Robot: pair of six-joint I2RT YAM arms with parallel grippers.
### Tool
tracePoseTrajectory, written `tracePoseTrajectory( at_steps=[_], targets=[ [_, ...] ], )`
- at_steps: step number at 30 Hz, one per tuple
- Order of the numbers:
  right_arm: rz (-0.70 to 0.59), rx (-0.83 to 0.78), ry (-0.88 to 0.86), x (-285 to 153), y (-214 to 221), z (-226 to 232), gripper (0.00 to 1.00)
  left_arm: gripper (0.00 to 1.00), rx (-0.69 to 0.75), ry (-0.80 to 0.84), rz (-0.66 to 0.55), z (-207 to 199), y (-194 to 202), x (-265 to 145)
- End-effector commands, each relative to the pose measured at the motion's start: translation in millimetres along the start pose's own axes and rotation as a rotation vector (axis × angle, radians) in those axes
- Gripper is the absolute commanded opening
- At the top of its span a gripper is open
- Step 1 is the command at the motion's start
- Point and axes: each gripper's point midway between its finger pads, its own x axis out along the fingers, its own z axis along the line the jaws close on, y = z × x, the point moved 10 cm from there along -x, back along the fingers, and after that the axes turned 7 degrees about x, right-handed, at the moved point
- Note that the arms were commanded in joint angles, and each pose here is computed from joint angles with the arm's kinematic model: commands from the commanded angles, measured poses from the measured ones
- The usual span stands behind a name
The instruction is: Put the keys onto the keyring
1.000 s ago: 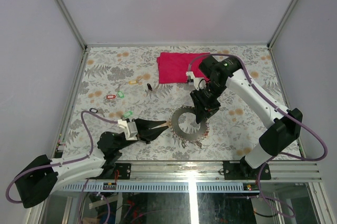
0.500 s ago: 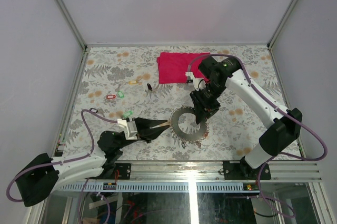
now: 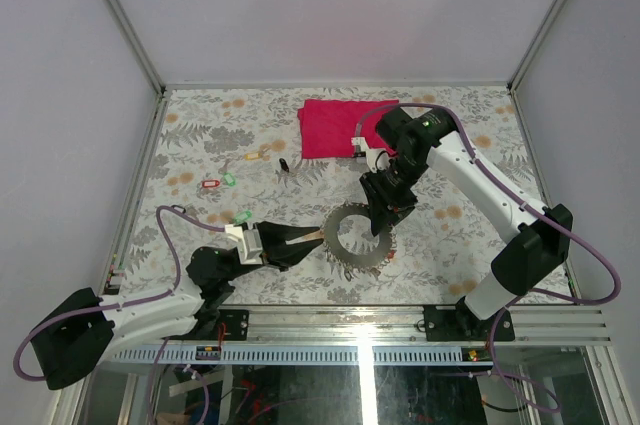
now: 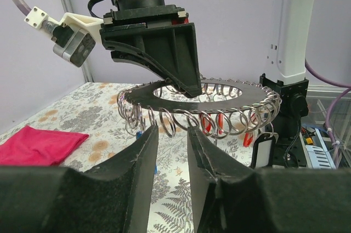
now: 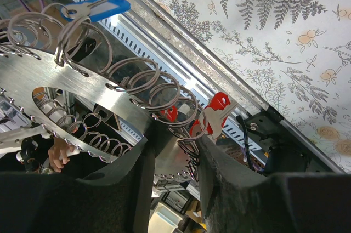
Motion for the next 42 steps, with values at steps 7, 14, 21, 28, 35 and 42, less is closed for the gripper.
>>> tracePoseTrajectory(
  at_steps=[7, 14, 21, 28, 35, 42],
  targets=[
    [0.037, 0.015, -0.033, 3, 1, 7, 0.00, 0.21, 0.043, -0.010, -0.118, 6, -23, 13],
    [0.024, 0.009, -0.042, 3, 0, 8, 0.00, 0.13, 0.041, -0.035, -0.112, 8, -24, 14],
    [-0.042, -0.017, -0.054, 1, -3, 10, 0.00, 0.00, 0.003, -0.085, -0.070, 11, -26, 14],
    [-0.186, -0.088, -0.096, -2, -7, 14, 0.04, 0.00, -0.032, -0.111, 0.006, 16, -38, 20],
    [-0.365, -0.166, -0.103, -11, 1, 15, 0.32, 0.00, -0.040, -0.087, 0.146, 23, -58, 35],
    [-0.644, -0.251, -0.082, -32, 25, 15, 0.62, 0.00, -0.040, -0.023, 0.294, 29, -78, 51]
  ],
)
